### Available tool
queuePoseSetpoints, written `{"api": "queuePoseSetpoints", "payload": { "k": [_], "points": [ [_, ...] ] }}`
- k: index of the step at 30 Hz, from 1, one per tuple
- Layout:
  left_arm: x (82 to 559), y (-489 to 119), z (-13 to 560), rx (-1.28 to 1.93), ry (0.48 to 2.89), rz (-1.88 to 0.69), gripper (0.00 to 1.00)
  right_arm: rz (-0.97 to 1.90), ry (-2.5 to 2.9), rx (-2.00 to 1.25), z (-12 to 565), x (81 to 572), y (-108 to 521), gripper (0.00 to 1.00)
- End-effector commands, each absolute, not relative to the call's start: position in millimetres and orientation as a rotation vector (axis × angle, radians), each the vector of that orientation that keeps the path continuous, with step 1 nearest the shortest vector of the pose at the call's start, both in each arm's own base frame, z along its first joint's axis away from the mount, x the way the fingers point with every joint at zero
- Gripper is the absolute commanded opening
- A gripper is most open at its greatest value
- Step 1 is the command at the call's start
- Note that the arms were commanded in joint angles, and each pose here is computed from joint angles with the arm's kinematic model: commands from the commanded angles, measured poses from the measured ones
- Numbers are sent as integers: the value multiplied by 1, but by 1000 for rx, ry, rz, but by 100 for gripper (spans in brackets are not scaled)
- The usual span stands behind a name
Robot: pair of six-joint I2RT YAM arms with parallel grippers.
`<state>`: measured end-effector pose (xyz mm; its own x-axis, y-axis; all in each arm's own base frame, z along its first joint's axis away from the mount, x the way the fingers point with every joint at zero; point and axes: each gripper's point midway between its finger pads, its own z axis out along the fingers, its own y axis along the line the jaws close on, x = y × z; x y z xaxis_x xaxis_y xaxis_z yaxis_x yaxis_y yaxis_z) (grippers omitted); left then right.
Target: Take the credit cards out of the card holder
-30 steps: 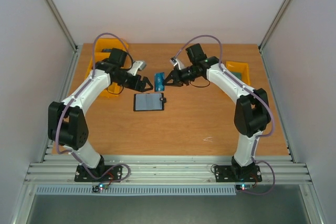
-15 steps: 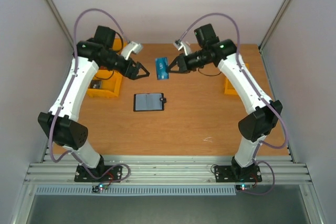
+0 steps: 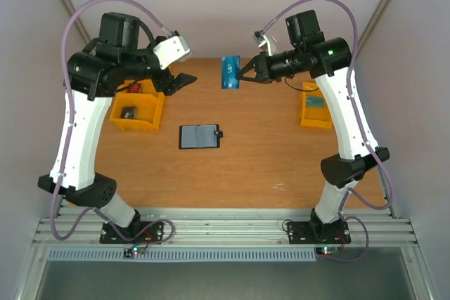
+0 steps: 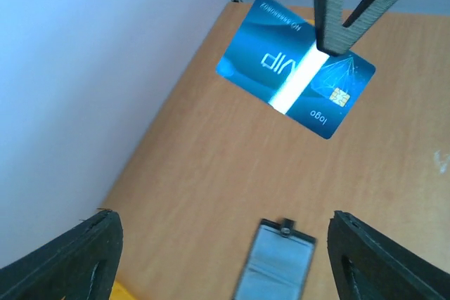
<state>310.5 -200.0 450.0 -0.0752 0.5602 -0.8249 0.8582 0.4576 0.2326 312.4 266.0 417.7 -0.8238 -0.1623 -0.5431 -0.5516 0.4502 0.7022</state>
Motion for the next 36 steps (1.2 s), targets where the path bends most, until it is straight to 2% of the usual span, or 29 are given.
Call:
{"api": "queuePoseSetpoints", "payload": {
  "k": [1,10,15,20,26,32,34,36],
  "points": [
    [318,-205,488,1303,1479,-75,80,1394,2305,-427,438,316,264,1],
    [305,-280,507,1466,1089,259,74,1444,2142,-153,475,348,263,1],
    [297,-295,487,1570,1041,268,72,1475,2111,-87,482,356,263,1],
    [312,-299,480,1566,1018,343,69,1559,2110,-74,486,355,269,1],
    [345,-305,483,1461,992,488,51,1604,2111,-77,486,349,272,1],
    [357,-307,492,1385,967,538,35,1648,2102,-83,485,345,274,1],
    [358,-306,495,1369,964,544,28,1645,2104,-83,484,344,273,1],
    [358,-306,494,1373,964,542,16,1644,2103,-86,484,344,273,1]
  ]
}}
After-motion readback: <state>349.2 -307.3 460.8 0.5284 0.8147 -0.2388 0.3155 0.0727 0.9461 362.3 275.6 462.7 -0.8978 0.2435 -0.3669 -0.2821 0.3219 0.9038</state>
